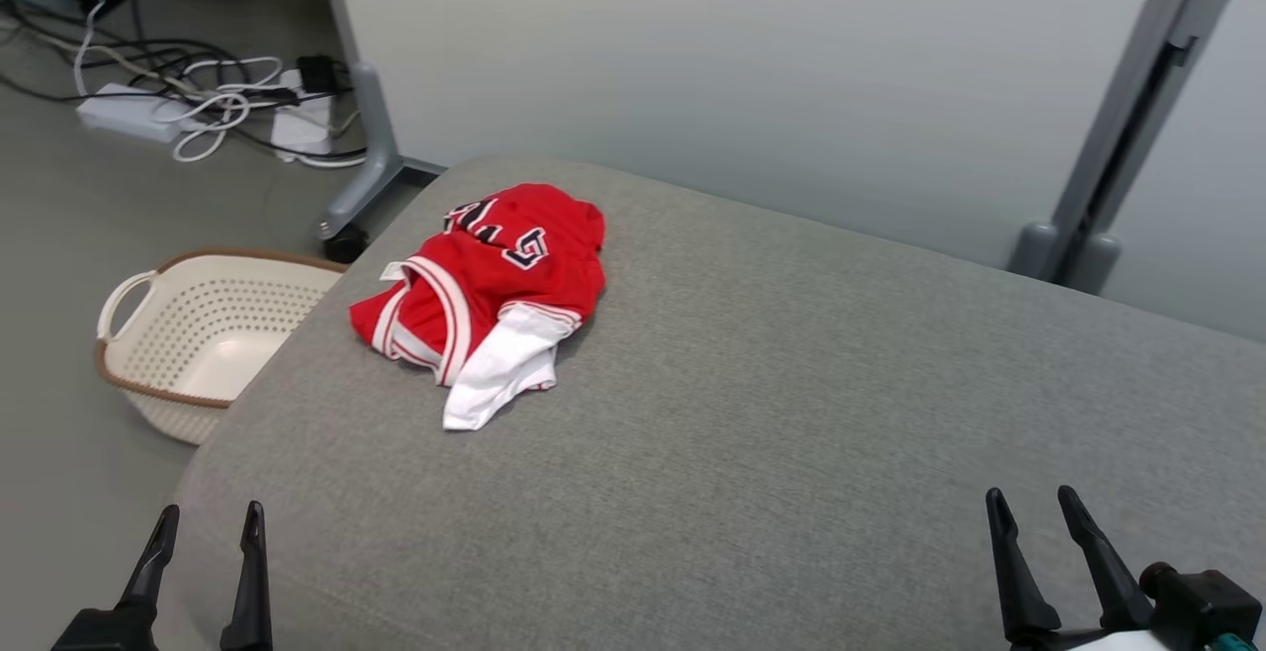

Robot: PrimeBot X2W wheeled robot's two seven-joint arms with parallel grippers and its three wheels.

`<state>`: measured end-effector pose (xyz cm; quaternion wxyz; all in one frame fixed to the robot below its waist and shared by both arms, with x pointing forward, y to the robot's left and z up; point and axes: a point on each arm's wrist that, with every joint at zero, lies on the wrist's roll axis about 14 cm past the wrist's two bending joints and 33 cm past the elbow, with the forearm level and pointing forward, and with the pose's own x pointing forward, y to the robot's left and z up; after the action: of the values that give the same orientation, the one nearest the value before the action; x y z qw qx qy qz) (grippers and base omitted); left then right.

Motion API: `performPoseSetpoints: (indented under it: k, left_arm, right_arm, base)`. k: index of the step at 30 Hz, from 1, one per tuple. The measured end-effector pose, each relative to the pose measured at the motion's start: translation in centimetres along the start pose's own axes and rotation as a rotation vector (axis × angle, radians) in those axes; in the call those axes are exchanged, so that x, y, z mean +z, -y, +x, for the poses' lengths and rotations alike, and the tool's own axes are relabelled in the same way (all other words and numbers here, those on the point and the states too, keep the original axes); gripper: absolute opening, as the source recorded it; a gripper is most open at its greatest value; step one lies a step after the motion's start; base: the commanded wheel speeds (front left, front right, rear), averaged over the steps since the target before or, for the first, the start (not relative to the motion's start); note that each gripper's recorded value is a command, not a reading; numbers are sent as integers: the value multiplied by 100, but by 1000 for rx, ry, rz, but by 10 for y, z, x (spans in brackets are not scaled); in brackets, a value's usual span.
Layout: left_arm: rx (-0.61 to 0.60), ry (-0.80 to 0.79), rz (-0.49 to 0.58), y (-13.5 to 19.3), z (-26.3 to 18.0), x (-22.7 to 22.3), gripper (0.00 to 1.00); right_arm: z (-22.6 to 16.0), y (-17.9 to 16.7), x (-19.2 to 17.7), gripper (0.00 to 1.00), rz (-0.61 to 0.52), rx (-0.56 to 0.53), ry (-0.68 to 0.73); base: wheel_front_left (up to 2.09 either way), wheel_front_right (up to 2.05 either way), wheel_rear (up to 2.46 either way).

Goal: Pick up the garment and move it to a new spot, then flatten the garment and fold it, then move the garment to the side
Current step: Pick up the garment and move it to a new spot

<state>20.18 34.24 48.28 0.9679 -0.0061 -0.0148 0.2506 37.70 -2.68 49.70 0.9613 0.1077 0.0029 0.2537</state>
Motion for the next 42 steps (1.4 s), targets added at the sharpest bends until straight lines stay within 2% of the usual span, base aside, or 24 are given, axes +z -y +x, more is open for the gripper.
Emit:
performPoseSetpoints:
  k: [9,15,21,31,38,42]
  left_arm:
    - [100,0,-1,-24,-15,1,100]
    - [113,1,0,-28,-16,2,100]
    - [103,25,-34,-25,-3,8,100]
    - [-65,118,-19,23,88,58,100]
    - [-168,186,-17,76,168,98,100]
    - [-206,169,-9,103,206,100,100]
  right_arm:
    - [17,-24,-12,100,12,80,-36]
    - [19,-26,-11,100,8,91,-35]
    - [15,-13,-7,100,-4,58,-26]
    - [-6,42,-1,100,-37,-83,-9]
    - [-22,97,5,100,-62,-223,3]
    - [-36,124,1,100,-65,-303,-12]
  base:
    - [0,0,0]
    - [0,0,0]
    - [0,0,0]
    - [0,0,0]
    - [0,0,0]
    - [0,0,0]
